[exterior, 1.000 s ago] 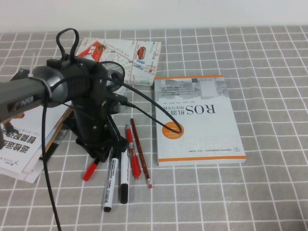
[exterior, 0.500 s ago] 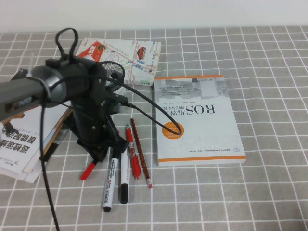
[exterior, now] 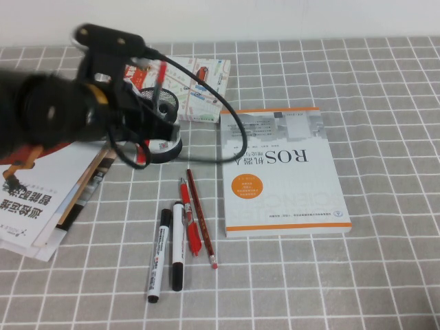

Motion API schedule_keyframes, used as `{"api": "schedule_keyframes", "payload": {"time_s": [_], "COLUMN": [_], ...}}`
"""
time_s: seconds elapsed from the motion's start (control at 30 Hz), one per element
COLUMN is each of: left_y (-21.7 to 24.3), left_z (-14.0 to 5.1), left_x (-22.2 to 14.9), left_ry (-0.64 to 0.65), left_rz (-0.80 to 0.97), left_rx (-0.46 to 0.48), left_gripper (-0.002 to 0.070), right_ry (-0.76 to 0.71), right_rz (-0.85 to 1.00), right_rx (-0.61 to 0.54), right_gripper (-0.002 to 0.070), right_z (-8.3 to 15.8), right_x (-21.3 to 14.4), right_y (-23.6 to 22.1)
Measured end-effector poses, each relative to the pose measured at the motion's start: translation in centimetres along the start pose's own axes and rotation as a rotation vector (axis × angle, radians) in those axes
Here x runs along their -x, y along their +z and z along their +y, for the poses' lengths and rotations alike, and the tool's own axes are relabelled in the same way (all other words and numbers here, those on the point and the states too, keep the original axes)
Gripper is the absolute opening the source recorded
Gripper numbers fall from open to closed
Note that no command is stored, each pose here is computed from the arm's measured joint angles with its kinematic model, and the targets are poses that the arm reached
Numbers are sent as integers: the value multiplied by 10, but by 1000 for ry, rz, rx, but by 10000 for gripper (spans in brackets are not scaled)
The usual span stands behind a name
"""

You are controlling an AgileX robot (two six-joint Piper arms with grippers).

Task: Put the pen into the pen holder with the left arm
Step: Place the pen onto the pen holder

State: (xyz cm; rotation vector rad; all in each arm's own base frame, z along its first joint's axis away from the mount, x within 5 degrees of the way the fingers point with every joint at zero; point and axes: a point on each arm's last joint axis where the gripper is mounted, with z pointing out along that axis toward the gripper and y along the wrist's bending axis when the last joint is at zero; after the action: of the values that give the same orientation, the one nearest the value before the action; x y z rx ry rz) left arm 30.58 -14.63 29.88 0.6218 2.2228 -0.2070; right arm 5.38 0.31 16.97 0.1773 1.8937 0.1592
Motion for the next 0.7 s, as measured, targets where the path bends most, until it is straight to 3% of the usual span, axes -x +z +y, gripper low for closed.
{"api": "schedule_keyframes", "payload": {"time_s": [0.33,0.7], "left_y": [-2,42], "left_z": [4,12], "left_x": [-3,-10], "left_ry": [-2,-17], "left_rz": [-584,-731], "left_rx": [101,152], "left_gripper": [62,62], "right_ry": [0,0], "right_rz": [0,0], "right_rx": [0,0], "right_gripper": [-15,-15], "right_z": [0,0], "right_x": [0,0], "right_y": [0,0]}}
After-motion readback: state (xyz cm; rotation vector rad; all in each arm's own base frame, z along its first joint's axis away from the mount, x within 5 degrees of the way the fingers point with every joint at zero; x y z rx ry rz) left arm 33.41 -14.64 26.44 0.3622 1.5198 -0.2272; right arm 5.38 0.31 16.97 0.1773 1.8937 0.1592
